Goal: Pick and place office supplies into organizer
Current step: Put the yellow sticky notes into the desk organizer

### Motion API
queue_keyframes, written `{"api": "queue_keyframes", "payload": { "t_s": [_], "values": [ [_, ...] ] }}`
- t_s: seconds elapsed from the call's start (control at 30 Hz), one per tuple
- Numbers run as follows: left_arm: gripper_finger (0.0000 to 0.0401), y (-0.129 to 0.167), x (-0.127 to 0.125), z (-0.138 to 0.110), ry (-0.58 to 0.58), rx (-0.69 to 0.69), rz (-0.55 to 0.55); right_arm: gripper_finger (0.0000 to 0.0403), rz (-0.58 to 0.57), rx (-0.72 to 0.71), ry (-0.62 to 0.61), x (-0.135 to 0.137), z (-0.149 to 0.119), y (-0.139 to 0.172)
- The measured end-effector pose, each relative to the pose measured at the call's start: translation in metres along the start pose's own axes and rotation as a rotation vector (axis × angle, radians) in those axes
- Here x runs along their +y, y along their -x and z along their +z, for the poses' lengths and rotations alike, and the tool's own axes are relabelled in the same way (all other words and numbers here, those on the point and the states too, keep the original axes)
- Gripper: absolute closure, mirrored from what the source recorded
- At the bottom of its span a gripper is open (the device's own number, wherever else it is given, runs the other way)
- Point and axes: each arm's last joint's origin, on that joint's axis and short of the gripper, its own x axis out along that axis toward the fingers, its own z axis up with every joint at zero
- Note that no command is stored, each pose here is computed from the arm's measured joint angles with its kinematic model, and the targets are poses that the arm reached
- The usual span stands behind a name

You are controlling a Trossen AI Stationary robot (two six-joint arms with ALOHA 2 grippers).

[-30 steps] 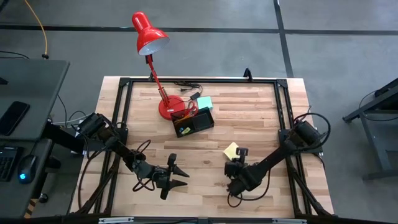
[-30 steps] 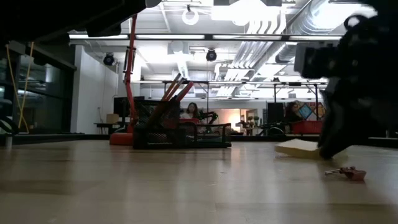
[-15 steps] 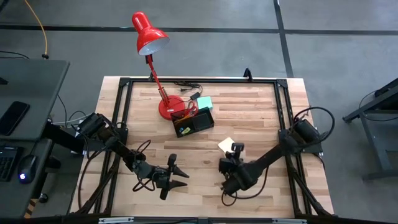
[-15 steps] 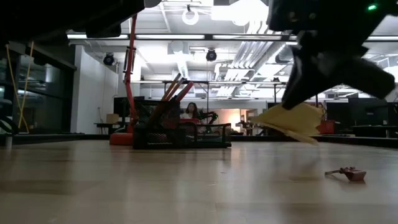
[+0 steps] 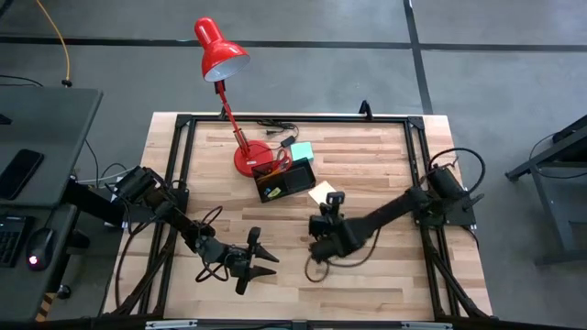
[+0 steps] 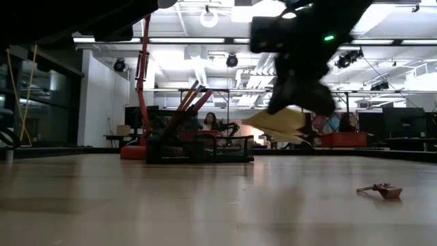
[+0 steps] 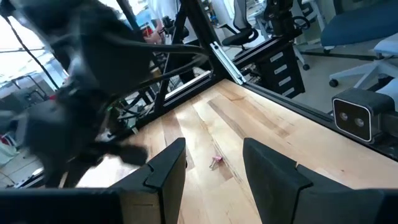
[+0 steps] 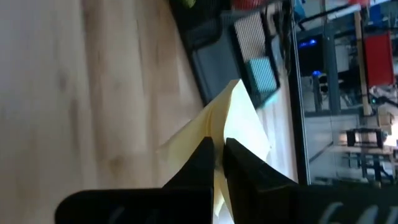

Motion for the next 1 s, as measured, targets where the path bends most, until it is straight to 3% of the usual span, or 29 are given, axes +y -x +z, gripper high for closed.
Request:
{"api": "queue_keyframes", "payload": {
  "t_s": [0.17,0.57,1.0],
  "values": [
    [0.0249,0.0,0.0,0.0,0.003,0.0,0.0,0.0403,0.009,-0.031,0.011,-0.019,0.017,-0.024],
    [0.0249,0.0,0.0,0.0,0.024,0.003,-0.005,0.0403,0.122,-0.1,-0.119,-0.082,0.038,-0.067],
    [0.0249,0.0,-0.001,-0.001,0.018,0.012,-0.009,0.0403,0.185,-0.127,-0.19,-0.111,0.04,-0.097]
  ]
}}
